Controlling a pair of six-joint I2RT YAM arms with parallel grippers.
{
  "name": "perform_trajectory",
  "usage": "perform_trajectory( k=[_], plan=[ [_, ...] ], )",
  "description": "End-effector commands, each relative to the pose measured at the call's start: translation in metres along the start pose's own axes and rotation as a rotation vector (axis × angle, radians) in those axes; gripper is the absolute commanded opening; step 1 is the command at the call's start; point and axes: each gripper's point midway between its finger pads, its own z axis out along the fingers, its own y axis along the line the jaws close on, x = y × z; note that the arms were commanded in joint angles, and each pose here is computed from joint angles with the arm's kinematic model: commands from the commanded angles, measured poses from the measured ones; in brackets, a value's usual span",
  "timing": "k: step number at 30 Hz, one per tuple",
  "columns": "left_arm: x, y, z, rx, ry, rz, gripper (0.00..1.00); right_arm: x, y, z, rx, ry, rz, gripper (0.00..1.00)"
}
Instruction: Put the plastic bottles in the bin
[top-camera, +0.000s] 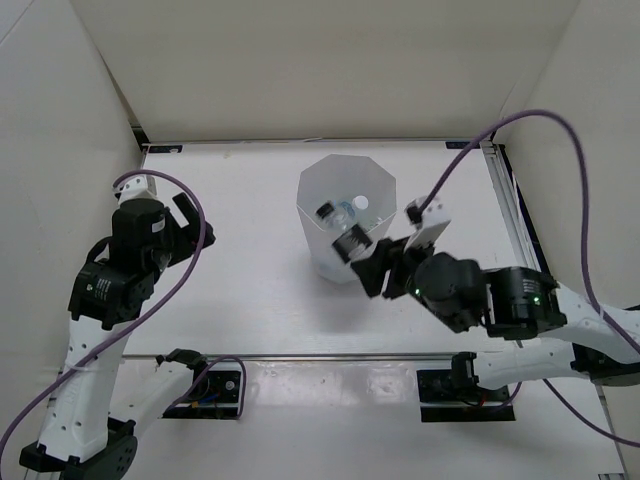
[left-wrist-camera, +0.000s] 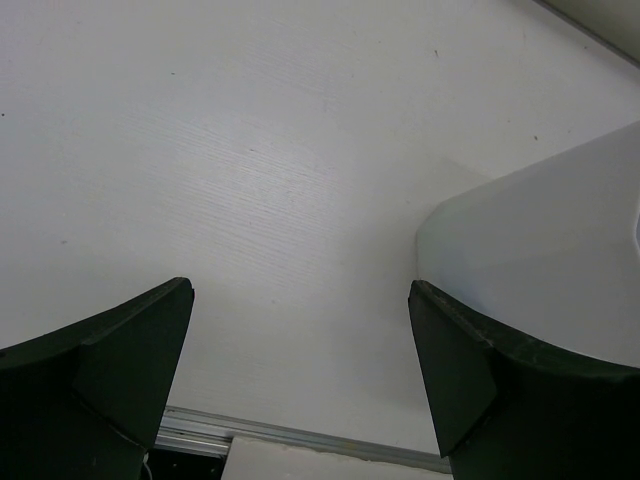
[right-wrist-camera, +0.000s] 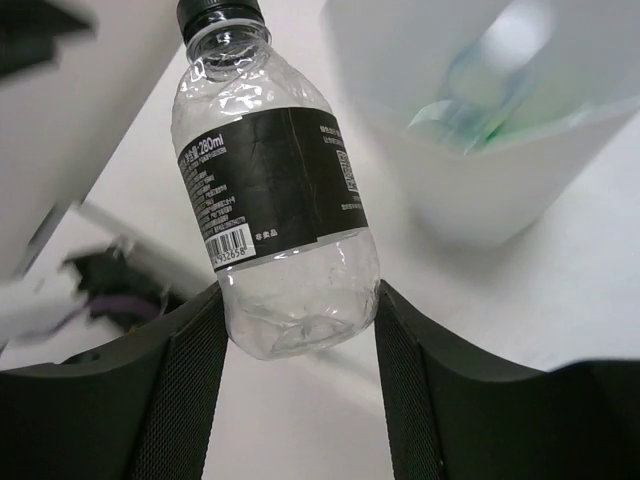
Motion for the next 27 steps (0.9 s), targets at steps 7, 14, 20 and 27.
perform_trajectory(
  k=[7,14,20,27],
  plan=[
    [0.012,0.001,0.008,0.011,0.013,-0.018,1.00,-0.114,-0.045,0.043,0.277,-0.267,-0.295,0.13],
    [0.012,-0.002,0.011,0.019,0.018,-0.018,1.00,-0.144,-0.065,0.084,0.297,-0.200,-0.227,0.77],
    [0.008,0.000,0.005,0.016,0.006,-0.011,1.00,-0.152,-0.066,0.064,0.287,-0.181,-0.149,1.00],
    [0.033,0.019,0.010,-0.031,0.026,-0.019,1.00,-0.094,-0.128,0.025,0.415,-0.034,0.141,1.00]
  ],
)
